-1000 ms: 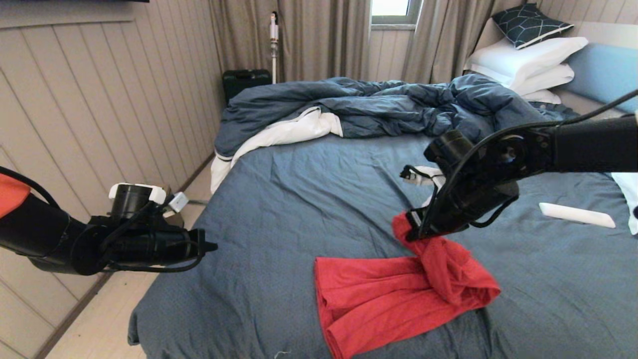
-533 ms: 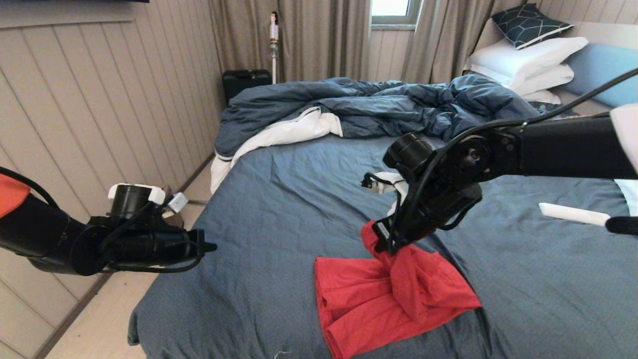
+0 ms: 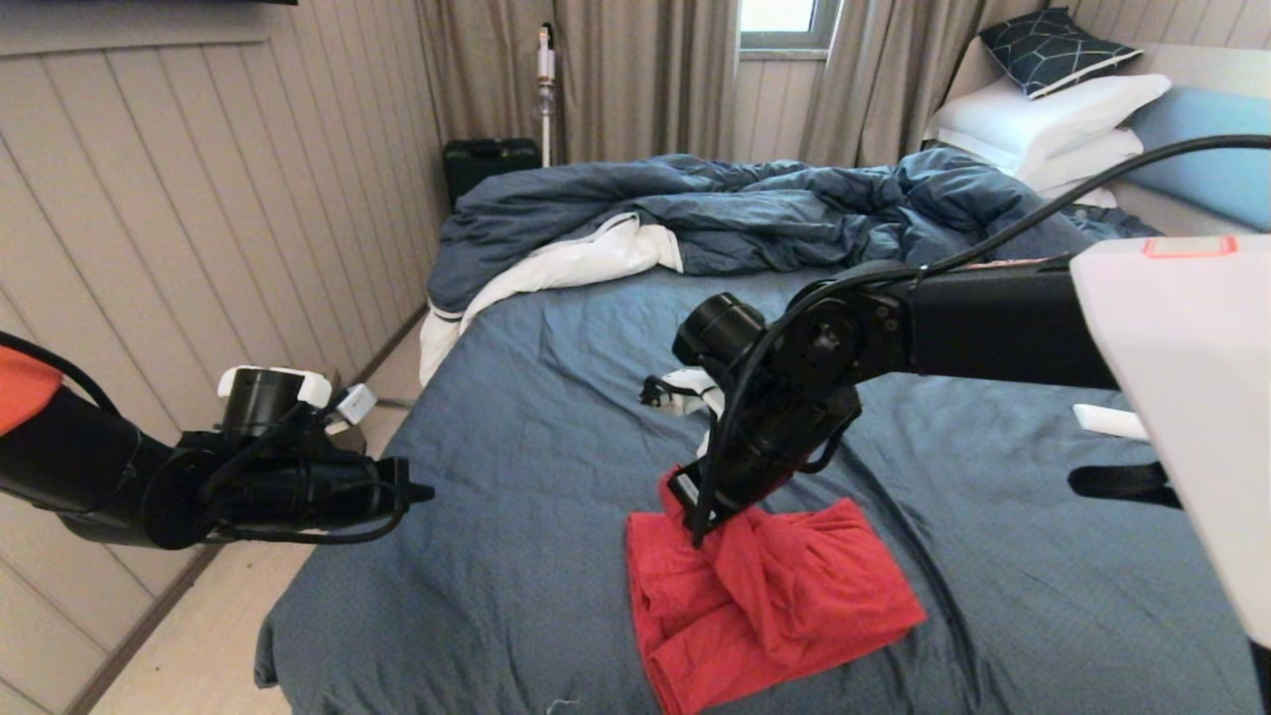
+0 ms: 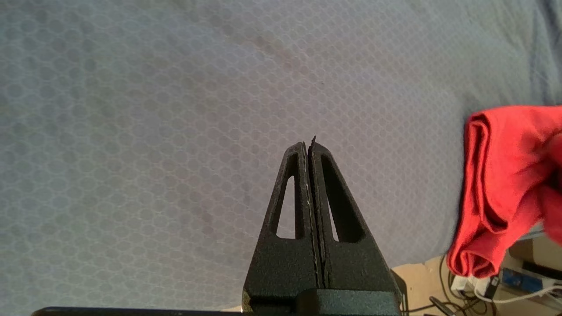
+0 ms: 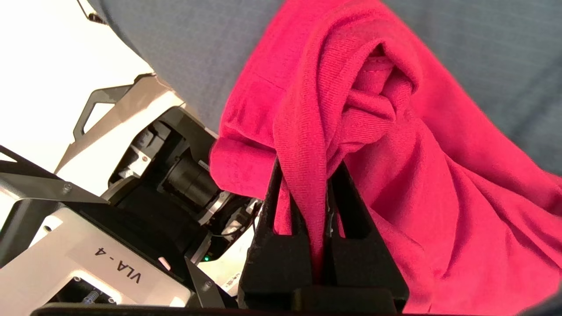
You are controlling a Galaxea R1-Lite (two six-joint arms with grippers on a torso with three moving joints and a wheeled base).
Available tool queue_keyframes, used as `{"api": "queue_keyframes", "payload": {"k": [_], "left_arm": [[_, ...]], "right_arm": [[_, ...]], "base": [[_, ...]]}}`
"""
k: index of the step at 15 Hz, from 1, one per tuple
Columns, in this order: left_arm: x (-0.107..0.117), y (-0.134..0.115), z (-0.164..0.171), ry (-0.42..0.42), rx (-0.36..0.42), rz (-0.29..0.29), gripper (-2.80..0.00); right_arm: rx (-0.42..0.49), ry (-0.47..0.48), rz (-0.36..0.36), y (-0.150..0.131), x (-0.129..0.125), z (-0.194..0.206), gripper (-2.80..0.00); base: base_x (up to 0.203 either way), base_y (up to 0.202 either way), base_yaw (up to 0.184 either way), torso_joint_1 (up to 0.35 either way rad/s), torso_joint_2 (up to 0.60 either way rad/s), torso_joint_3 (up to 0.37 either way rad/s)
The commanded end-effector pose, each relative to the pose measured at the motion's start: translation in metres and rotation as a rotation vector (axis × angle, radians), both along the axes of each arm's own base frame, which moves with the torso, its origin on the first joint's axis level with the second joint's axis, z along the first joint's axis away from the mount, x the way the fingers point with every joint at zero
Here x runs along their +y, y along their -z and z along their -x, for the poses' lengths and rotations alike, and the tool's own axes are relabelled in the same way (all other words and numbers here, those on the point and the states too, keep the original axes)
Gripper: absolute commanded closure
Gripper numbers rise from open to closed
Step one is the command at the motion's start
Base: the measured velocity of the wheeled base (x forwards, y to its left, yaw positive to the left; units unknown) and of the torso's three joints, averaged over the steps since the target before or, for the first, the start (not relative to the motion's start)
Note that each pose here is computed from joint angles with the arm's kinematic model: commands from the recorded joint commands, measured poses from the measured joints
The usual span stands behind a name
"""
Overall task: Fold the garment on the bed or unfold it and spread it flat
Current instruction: Fold the red T-shirt
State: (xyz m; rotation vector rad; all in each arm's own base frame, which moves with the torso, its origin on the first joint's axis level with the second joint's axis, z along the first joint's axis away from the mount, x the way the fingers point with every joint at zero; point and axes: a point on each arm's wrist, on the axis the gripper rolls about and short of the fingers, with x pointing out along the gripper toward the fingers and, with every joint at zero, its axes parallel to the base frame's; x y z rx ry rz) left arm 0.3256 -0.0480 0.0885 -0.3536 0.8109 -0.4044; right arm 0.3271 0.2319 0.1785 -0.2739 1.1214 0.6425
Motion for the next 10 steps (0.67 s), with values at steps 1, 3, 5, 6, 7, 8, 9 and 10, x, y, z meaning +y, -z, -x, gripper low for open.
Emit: {"api": "queue_keyframes", "payload": {"k": [1, 3, 5, 6, 7, 8, 9, 10], "left_arm": [[0.0, 0.0, 0.0, 0.002, 0.002, 0.002, 0.0], [-0.001, 0.001, 0.001, 0.005, 0.004, 0.001, 0.0], [-0.001, 0.001, 0.001, 0.005, 0.004, 0.001, 0.0], [-0.001, 0.001, 0.002, 0.004, 0.002, 0.002, 0.0], [-0.001, 0.001, 0.002, 0.006, 0.002, 0.003, 0.0], [-0.001, 0.001, 0.002, 0.006, 0.002, 0.003, 0.0], [-0.001, 0.001, 0.002, 0.006, 0.004, 0.002, 0.0], [-0.001, 0.001, 0.003, 0.006, 0.005, 0.002, 0.0]], "right_arm": [[0.019, -0.01, 0.014, 0.01, 0.006, -0.002, 0.0], [0.022, -0.008, 0.023, 0.014, 0.008, -0.004, 0.0], [0.018, -0.015, 0.034, 0.015, 0.009, -0.003, -2.8], [0.02, -0.021, 0.038, 0.015, 0.01, -0.001, -2.8], [0.014, -0.021, 0.034, 0.013, 0.01, -0.001, -2.8], [0.007, -0.019, 0.028, 0.01, 0.009, -0.001, -2.8], [0.0, -0.017, 0.023, 0.007, 0.008, -0.001, -2.8], [-0.011, -0.014, 0.013, 0.002, 0.007, 0.001, -2.8]], "base": [[0.0, 0.0, 0.0, 0.0, 0.0, 0.0], [0.0, 0.0, 0.0, 0.0, 0.0, 0.0], [0.0, 0.0, 0.0, 0.0, 0.0, 0.0], [0.0, 0.0, 0.0, 0.0, 0.0, 0.0], [0.0, 0.0, 0.0, 0.0, 0.0, 0.0], [0.0, 0.0, 0.0, 0.0, 0.0, 0.0], [0.0, 0.0, 0.0, 0.0, 0.0, 0.0], [0.0, 0.0, 0.0, 0.0, 0.0, 0.0]]}}
